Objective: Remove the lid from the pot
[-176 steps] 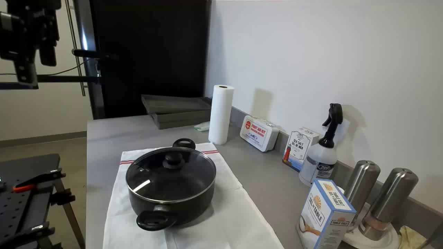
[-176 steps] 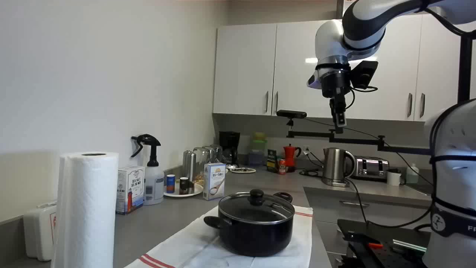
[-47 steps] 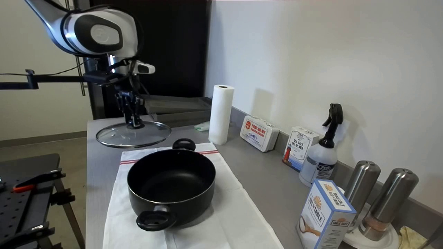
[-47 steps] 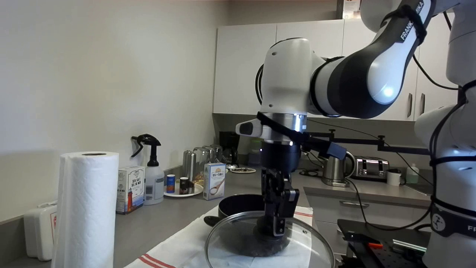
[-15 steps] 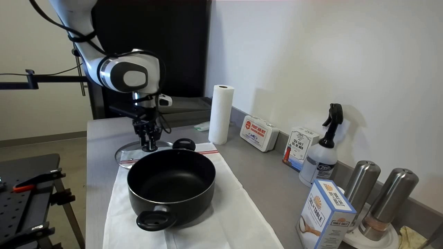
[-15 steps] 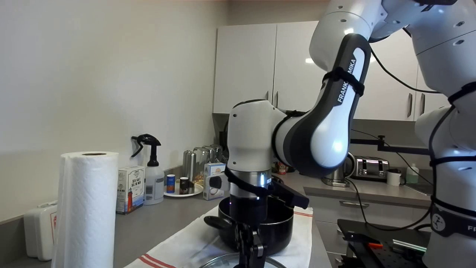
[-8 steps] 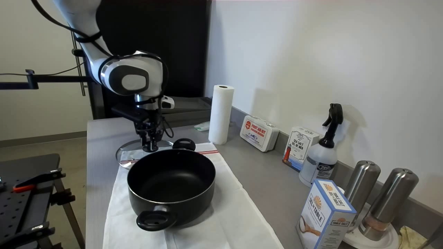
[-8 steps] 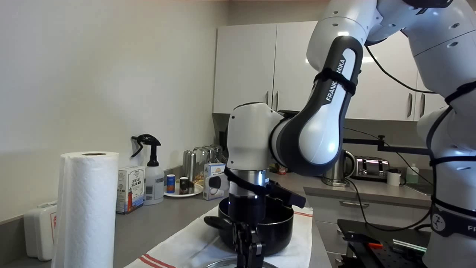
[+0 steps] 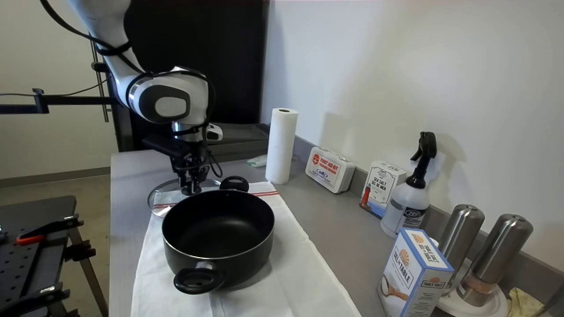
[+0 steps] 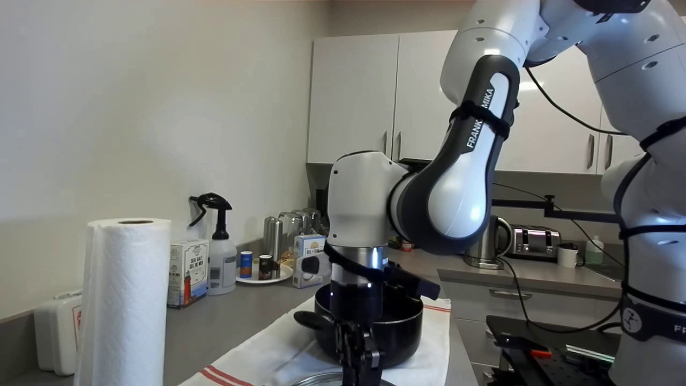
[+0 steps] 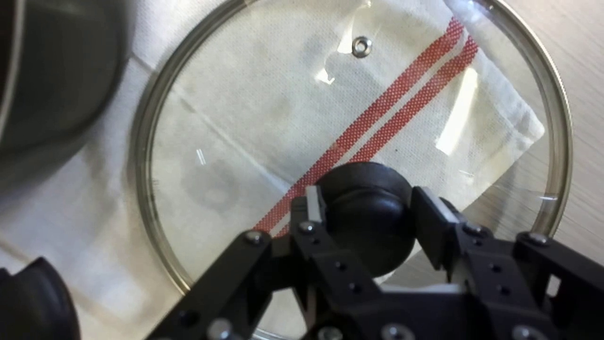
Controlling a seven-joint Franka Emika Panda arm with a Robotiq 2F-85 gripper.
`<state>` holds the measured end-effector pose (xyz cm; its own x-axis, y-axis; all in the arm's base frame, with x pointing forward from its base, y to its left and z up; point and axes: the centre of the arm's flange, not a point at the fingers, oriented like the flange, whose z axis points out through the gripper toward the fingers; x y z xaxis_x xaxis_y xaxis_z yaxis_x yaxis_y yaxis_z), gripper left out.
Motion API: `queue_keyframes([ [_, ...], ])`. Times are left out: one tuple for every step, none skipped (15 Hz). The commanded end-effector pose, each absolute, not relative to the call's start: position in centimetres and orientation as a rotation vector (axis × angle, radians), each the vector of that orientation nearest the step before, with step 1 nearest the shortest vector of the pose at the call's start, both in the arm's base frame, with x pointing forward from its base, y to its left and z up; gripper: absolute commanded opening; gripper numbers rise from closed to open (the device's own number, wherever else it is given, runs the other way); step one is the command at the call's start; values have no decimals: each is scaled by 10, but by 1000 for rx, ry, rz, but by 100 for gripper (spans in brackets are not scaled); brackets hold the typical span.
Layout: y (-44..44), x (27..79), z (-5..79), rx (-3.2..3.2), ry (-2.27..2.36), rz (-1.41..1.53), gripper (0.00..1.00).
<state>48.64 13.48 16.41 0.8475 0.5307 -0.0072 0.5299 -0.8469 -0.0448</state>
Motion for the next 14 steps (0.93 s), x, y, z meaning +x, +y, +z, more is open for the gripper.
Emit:
queue_keyframes([
  [135, 489, 160, -2956, -891, 48, 59],
  [135, 488, 161, -2954, -895, 49, 73],
  [135, 488, 161, -2950, -902, 52, 80],
  [135, 487, 161, -2949, -906, 49, 88],
  [135, 487, 163, -2946, -907, 47, 94],
  [135, 486, 166, -2945, -908, 39, 100],
  [135, 485, 168, -2943, -911, 35, 100],
  [135, 483, 173, -2944, -910, 24, 100],
  [135, 482, 178, -2941, -909, 17, 100],
  [135, 480, 186, -2938, -909, 0, 100],
  [136, 478, 193, -2935, -910, -14, 100],
  [136, 475, 201, -2925, -910, -27, 100],
  [136, 473, 208, -2916, -912, -47, 100],
  [136, 471, 216, -2905, -917, -63, 100],
])
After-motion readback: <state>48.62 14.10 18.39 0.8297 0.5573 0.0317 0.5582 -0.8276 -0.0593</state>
